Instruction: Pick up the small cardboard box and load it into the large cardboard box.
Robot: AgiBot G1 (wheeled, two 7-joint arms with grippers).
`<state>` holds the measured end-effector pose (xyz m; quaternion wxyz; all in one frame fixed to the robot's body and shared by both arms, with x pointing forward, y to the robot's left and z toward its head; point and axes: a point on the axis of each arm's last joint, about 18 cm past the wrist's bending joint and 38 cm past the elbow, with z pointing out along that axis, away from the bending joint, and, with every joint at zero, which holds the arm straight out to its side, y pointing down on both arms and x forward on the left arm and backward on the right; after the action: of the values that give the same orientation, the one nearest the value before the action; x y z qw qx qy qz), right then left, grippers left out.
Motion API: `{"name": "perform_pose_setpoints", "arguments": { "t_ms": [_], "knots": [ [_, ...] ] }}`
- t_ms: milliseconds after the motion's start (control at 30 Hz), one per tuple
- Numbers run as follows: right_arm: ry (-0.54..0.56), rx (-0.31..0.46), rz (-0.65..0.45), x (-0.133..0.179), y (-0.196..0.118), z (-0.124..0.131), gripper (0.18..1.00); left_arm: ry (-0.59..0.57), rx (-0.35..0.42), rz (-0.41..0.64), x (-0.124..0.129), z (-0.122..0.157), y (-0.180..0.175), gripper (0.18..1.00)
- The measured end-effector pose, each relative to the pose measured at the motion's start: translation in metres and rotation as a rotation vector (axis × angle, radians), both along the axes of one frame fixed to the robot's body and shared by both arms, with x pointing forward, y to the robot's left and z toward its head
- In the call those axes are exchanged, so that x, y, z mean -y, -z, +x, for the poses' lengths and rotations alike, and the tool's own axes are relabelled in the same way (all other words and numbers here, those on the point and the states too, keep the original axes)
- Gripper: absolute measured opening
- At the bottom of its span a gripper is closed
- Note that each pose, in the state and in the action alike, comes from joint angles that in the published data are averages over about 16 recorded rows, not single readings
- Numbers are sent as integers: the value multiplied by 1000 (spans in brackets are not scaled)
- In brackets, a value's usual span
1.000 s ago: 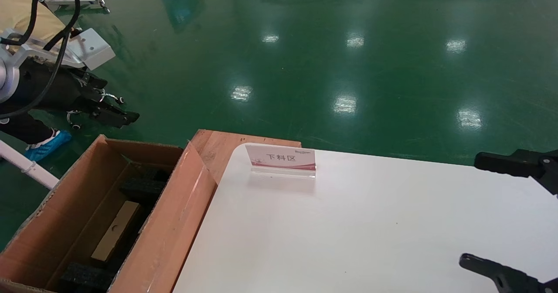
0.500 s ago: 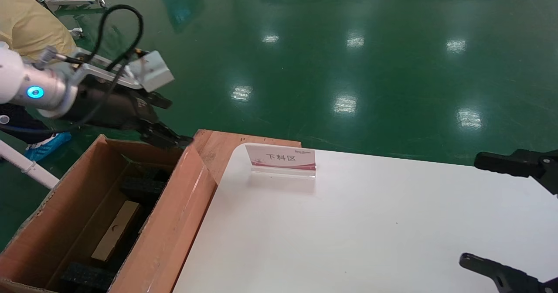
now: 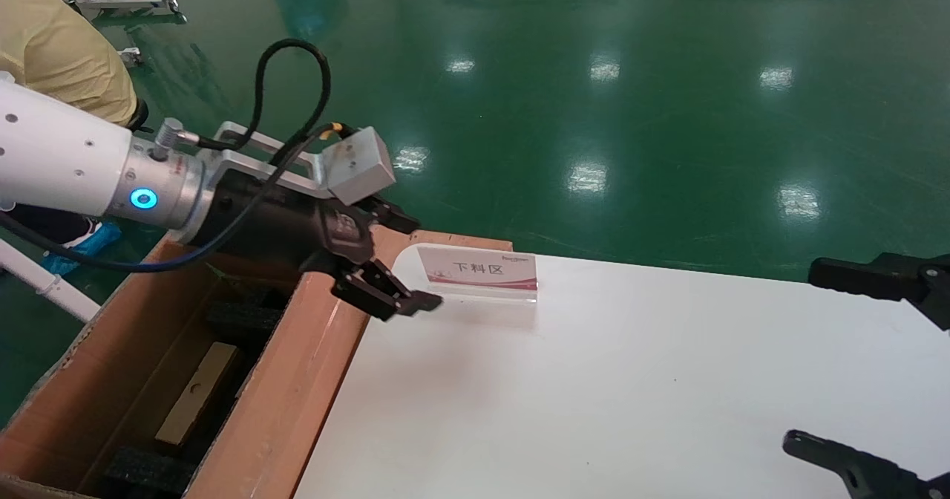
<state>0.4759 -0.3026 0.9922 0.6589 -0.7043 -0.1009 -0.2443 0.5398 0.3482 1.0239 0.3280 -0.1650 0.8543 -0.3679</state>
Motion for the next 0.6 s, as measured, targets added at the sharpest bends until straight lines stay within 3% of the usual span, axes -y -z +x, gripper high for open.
{"name": "perform_pose_setpoints", "arguments": {
  "t_ms": [300, 600],
  "knots": [
    [0, 0, 0, 0, 0, 0, 1001, 235, 11, -102, 34, -11, 13, 1000],
    [-1, 0, -1, 0, 0, 0, 1001, 445, 66, -235, 53, -28, 21, 1000]
  ]
}}
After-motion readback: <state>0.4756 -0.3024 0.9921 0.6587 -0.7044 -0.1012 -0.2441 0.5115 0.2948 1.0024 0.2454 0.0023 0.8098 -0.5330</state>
